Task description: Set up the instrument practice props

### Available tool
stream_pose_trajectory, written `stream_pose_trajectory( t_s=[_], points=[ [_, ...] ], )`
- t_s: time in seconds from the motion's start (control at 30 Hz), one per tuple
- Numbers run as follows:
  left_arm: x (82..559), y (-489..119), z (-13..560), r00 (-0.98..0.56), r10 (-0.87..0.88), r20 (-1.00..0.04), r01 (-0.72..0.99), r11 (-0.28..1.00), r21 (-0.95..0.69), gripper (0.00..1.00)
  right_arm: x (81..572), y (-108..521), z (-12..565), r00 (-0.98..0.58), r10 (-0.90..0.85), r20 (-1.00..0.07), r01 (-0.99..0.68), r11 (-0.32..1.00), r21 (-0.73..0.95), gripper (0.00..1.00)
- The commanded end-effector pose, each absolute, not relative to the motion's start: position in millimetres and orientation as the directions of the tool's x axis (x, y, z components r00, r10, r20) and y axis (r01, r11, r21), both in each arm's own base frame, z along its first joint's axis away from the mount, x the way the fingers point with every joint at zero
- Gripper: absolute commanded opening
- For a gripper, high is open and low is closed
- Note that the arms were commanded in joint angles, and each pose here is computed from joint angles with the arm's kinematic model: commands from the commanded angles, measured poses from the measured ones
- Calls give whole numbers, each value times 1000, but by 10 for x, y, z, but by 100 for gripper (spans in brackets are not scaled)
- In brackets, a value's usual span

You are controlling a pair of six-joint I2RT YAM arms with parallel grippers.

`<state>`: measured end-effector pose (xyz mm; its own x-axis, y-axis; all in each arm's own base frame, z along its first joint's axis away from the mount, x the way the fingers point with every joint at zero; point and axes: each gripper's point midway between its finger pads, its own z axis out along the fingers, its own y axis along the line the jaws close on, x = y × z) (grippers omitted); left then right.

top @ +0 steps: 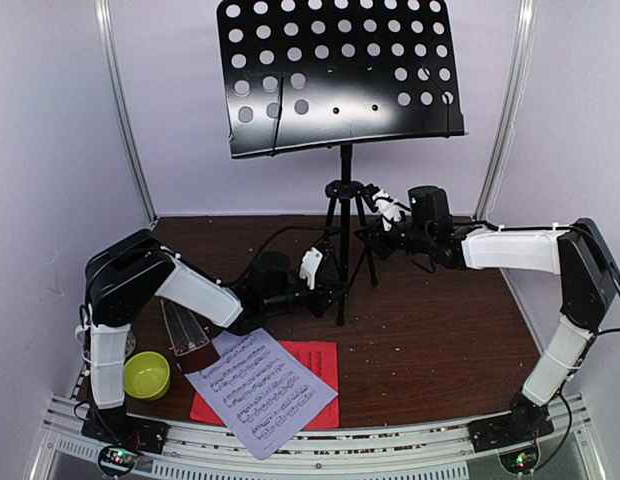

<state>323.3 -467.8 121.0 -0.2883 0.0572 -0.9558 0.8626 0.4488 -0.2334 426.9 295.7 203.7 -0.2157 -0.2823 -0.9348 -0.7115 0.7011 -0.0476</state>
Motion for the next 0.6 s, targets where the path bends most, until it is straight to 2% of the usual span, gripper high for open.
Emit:
stream_pose_trajectory(
  t_s=[0.0, 0.2, 0.57],
  points=[
    [3121, -4622, 1500, -266, 3, -964, 876, 419, -240, 6, 4258, 2855, 2128, -176, -304, -936, -687, 719, -104, 15],
    [3042, -4514, 1533, -269, 14, -963, 872, 428, -238, 0, 4234, 2788, 2176, -170, -297, -940, -668, 736, -111, 0],
    [2915, -4277, 1425, -274, 70, -959, 859, 467, -211, 0, 4151, 2596, 2210, -155, -320, -935, -619, 769, -161, 0]
  ],
)
